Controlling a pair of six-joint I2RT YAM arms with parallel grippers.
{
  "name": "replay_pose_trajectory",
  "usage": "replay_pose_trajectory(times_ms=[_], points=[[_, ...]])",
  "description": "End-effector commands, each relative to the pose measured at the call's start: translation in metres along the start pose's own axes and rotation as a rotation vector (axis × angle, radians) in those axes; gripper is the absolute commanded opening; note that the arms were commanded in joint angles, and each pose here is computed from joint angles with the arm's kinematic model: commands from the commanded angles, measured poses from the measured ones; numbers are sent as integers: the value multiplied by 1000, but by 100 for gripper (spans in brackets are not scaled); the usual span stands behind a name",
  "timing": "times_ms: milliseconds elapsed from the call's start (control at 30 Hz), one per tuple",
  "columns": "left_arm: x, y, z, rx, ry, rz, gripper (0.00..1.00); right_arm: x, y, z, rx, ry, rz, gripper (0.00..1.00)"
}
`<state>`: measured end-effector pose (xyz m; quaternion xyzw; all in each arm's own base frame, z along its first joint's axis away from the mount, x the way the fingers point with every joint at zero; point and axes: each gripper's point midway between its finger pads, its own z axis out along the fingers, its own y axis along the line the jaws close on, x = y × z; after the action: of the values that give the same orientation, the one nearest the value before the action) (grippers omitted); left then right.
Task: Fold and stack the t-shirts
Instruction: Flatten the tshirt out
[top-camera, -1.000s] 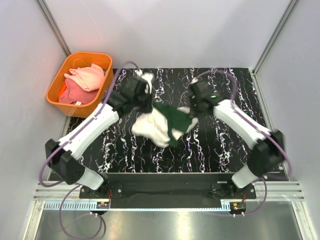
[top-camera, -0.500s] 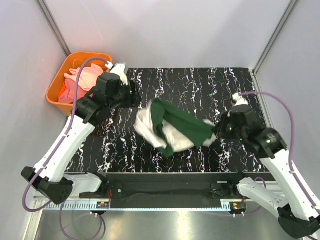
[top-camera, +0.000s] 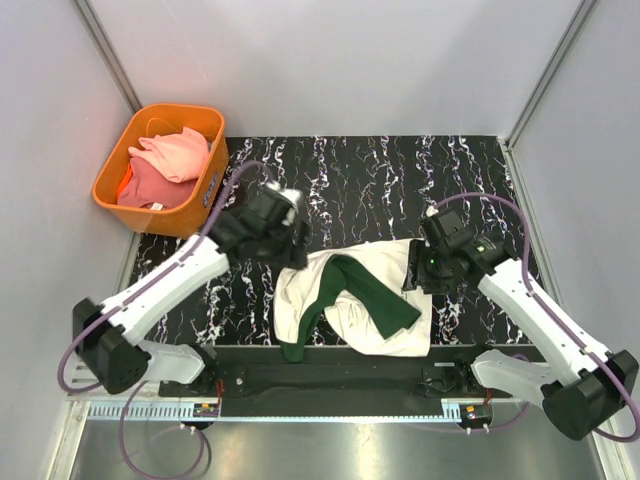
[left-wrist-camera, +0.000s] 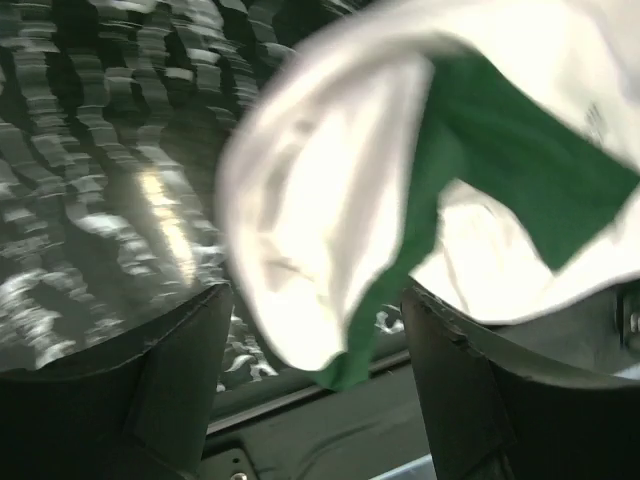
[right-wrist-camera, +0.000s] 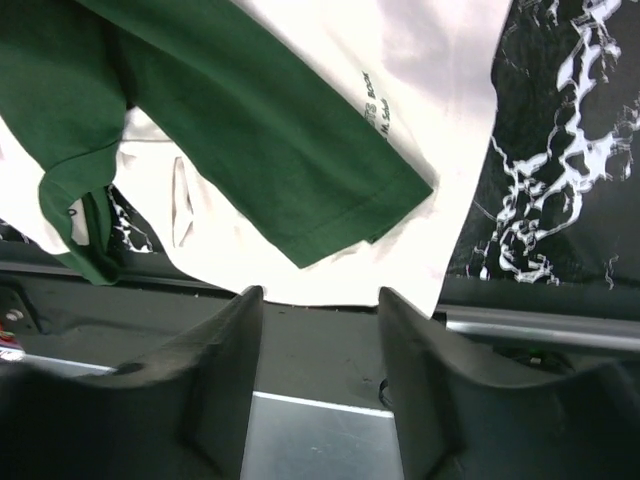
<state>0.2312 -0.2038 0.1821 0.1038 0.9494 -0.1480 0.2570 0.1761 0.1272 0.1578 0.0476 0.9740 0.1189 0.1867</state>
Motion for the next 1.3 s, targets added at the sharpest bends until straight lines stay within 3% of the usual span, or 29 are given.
replay_pose_trajectory(times_ms=[0,100,200,267,400,500,567,633,733,767,867,1000,1100,1267], points=[[12,-47,30,92,37,67,74,-13,13,12,-48,-16,-38,49],[23,-59,53,51,88,129,69,-9,18,33,-60,26,-27,41],[35,-65,68,0,109,162,61,-1,22,55,-78,68,10,40],[38,-62,81,-59,110,181,62,9,17,69,-59,103,36,44],[38,-64,101,-120,115,205,76,19,14,83,-54,140,48,54],[37,-64,113,-142,116,202,77,25,3,88,-19,149,56,62],[39,-63,120,-154,130,222,68,25,-3,91,0,146,52,64],[44,-56,126,-183,142,230,53,24,-9,95,22,146,58,63],[47,-51,125,-193,144,234,40,25,-8,102,25,171,73,59],[49,-49,124,-200,146,237,29,25,-6,105,19,172,80,58],[47,-47,118,-196,133,242,12,27,-11,116,45,176,92,55],[38,-46,99,-187,88,231,0,27,-21,132,104,172,87,51],[30,-41,77,-193,49,230,0,26,-27,141,146,184,89,45],[18,-23,40,-237,-28,242,0,21,-39,131,214,141,106,4]])
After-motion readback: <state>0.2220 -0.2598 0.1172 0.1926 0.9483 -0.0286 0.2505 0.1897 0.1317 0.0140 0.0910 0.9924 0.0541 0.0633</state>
